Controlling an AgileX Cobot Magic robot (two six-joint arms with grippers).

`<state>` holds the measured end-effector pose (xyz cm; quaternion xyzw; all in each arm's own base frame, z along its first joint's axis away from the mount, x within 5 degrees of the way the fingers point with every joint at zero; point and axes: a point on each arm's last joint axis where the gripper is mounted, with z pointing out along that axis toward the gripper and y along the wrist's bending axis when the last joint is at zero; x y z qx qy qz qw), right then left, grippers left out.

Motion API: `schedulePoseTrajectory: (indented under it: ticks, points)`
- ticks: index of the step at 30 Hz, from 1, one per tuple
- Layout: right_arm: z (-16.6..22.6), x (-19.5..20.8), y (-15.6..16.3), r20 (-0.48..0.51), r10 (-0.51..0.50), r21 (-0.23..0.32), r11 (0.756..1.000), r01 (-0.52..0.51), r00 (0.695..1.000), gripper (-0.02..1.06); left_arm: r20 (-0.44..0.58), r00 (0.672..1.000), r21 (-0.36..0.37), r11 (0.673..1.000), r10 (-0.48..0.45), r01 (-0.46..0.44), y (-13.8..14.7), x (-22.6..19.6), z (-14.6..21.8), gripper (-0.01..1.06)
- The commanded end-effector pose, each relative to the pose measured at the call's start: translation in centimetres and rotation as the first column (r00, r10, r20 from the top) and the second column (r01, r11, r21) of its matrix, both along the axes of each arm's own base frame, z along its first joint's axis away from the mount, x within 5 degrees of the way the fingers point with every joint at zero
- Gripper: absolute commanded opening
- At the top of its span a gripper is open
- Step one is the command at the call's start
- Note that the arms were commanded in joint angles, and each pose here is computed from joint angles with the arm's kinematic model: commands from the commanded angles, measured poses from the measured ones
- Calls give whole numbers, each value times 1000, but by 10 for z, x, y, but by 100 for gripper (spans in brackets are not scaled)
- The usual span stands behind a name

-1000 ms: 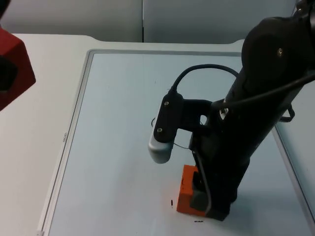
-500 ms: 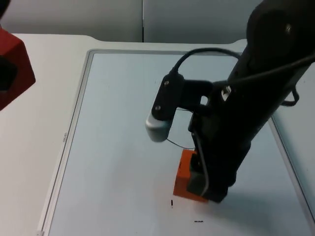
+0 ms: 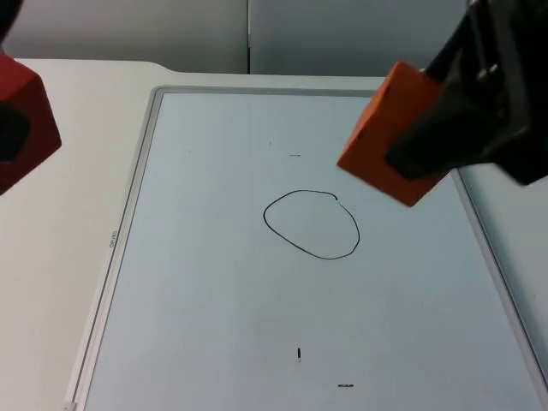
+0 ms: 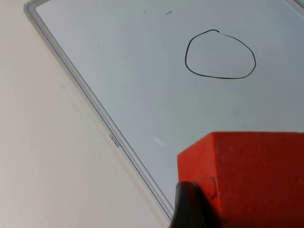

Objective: Pick up one cube with the left hand and another cube with the right hand. First place the cube in the right hand at the target position, then stack the cube in the left hand on top.

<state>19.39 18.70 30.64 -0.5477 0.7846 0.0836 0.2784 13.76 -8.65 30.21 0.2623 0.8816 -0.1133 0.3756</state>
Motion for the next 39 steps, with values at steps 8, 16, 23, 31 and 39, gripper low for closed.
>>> schedulePoseTrajectory:
  ticks: [8,16,23,31,39]
  points:
    - [54,-39,-39,83,-111,130,986,100,990,0,17,1000,-12,1000,-8,8,-1,0,2,3]
    - [75,-75,-78,122,-221,235,954,188,968,0,17,1000,-12,1000,-8,8,-1,0,2,3]
    - [39,-89,-100,61,-387,299,886,353,920,0,17,1000,-12,1000,-8,8,-1,0,2,3]
    - [-19,-91,-106,-80,-533,308,790,530,842,0,16,1000,-14,1000,-8,8,-2,-1,2,3]
    - [-37,-70,-89,-90,-556,222,798,561,826,0,14,1000,-17,1000,-7,7,-2,-1,2,3]
